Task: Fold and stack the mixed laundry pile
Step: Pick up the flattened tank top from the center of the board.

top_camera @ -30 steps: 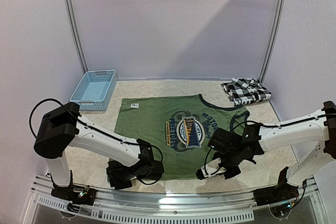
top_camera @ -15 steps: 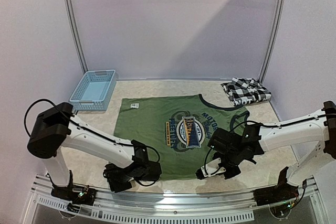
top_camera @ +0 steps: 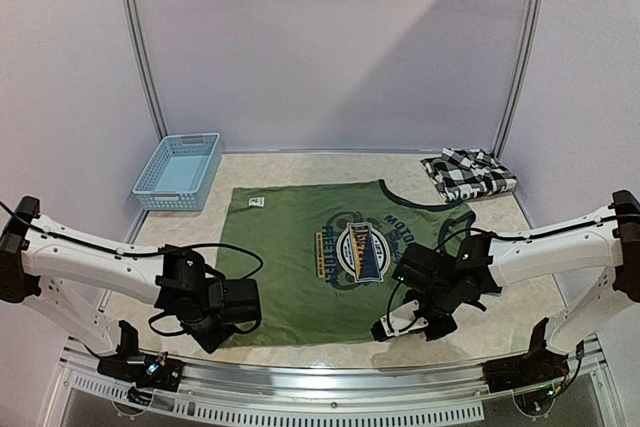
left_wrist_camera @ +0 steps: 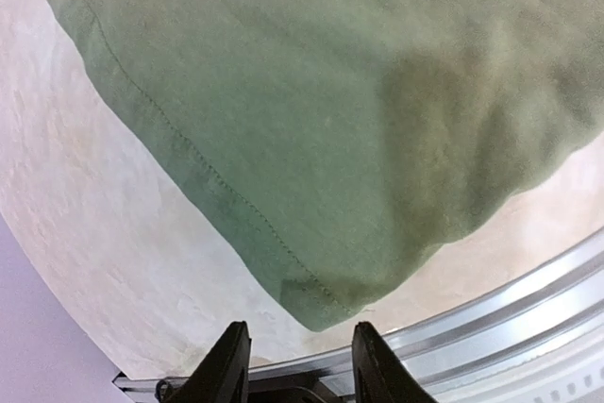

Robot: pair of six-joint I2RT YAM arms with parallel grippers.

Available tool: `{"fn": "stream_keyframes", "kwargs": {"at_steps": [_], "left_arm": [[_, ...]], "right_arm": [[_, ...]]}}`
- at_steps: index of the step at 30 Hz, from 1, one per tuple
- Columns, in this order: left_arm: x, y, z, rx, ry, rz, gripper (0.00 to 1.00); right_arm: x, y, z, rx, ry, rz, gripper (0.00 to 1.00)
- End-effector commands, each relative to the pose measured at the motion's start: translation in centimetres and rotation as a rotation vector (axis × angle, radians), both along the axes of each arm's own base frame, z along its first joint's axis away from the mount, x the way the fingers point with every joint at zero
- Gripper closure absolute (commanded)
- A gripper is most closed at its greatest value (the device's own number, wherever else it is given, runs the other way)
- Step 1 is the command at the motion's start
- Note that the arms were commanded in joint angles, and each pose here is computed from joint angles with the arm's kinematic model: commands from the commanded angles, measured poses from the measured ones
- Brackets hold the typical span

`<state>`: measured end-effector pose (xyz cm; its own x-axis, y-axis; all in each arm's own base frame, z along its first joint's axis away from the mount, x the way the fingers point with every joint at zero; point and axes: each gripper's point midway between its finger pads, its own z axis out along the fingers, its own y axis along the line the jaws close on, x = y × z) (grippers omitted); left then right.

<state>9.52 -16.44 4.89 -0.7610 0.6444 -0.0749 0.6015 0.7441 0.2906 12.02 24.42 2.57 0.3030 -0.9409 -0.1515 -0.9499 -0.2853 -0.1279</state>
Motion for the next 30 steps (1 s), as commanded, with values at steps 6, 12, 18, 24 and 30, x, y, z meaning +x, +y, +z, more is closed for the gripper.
{"fn": "stream_keyframes", "kwargs": {"at_steps": [6, 12, 18, 24, 30], "left_arm": [[-0.7, -0.5, -2.6, -0.124, 0.028, 0.113, 0.6], [-1.1, -1.1, -2.8, -0.167, 0.048, 0.082, 0.6], [-1.8, -0.6, -4.4, -0.093, 0.095, 0.072, 0.6], [-2.3, 0.9, -5.9, 0.013, 0.112, 0.091, 0.66], [-2.4, 1.3, -6.2, 0.019, 0.101, 0.1, 0.82]], "right_arm": [[-0.3, 0.0, 0.1, -0.013, 0.033, -0.01, 0.98], [-0.3, 0.1, 0.0, -0.013, 0.035, -0.01, 0.98], [-0.3, 0.1, 0.0, -0.013, 0.035, -0.014, 0.98], [-0.4, -0.2, -0.1, -0.019, 0.036, -0.016, 0.99], [-0.5, -0.4, -0.2, -0.019, 0.031, -0.017, 0.99]]}}
